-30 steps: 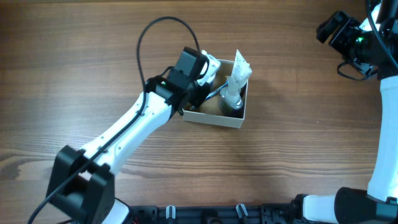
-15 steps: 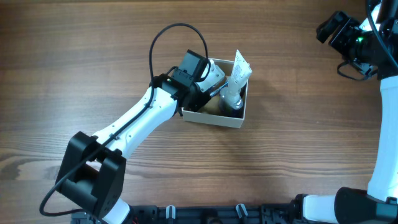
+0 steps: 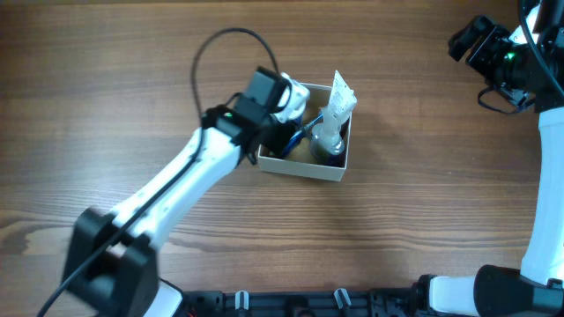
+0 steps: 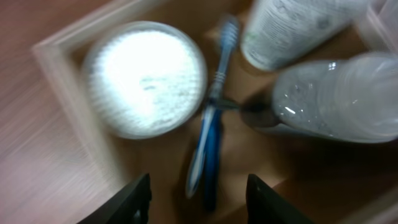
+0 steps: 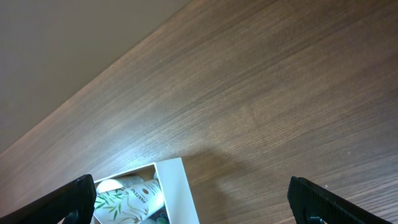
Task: Pack container
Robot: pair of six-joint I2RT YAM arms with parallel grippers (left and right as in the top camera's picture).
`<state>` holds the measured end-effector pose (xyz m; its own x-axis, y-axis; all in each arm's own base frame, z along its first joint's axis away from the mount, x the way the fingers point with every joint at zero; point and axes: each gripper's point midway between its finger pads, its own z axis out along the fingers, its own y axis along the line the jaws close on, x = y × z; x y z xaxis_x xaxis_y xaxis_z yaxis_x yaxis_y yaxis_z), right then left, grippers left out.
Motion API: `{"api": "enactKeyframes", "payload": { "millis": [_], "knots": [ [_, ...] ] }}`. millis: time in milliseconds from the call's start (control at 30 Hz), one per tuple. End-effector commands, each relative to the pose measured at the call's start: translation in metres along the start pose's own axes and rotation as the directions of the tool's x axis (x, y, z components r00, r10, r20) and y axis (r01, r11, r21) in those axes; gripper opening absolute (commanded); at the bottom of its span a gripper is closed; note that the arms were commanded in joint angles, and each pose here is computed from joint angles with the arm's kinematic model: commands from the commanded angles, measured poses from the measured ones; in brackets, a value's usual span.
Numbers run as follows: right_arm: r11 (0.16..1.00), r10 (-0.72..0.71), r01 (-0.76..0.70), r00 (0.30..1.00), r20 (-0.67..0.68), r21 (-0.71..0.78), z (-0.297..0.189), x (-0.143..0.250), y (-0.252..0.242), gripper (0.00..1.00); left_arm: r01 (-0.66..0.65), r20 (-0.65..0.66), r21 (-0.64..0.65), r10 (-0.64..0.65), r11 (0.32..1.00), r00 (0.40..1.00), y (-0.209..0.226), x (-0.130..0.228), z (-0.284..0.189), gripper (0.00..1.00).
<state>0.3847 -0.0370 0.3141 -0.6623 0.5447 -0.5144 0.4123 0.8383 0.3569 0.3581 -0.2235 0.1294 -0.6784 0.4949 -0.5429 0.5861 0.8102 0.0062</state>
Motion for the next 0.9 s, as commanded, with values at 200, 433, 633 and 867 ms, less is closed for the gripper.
{"api": "enactKeyframes", "payload": {
  "millis": [200, 433, 633, 867],
  "knots": [
    [1.000, 0.014, -0.015, 1.000, -0.011, -0.011, 0.002, 0.001, 0.002, 1.00, 0.669, 0.248, -0.390, -0.628, 0.632, 0.738, 0.155, 0.067, -0.167, 0.73],
    [1.000, 0.014, -0.014, 1.000, -0.011, -0.011, 0.002, 0.001, 0.002, 1.00, 0.770, 0.251, -0.433, -0.758, 0.469, 0.602, 0.192, 0.125, -0.198, 0.97],
    [1.000, 0.014, -0.015, 1.000, -0.011, -0.011, 0.002, 0.001, 0.002, 1.00, 0.769, 0.235, -0.452, -0.771, 0.452, 0.592, 0.196, 0.136, -0.200, 1.00],
    [1.000, 0.014, -0.014, 1.000, -0.011, -0.011, 0.002, 0.001, 0.002, 1.00, 0.769, 0.236, -0.452, -0.771, 0.452, 0.592, 0.196, 0.136, -0.200, 1.00]
  ]
}}
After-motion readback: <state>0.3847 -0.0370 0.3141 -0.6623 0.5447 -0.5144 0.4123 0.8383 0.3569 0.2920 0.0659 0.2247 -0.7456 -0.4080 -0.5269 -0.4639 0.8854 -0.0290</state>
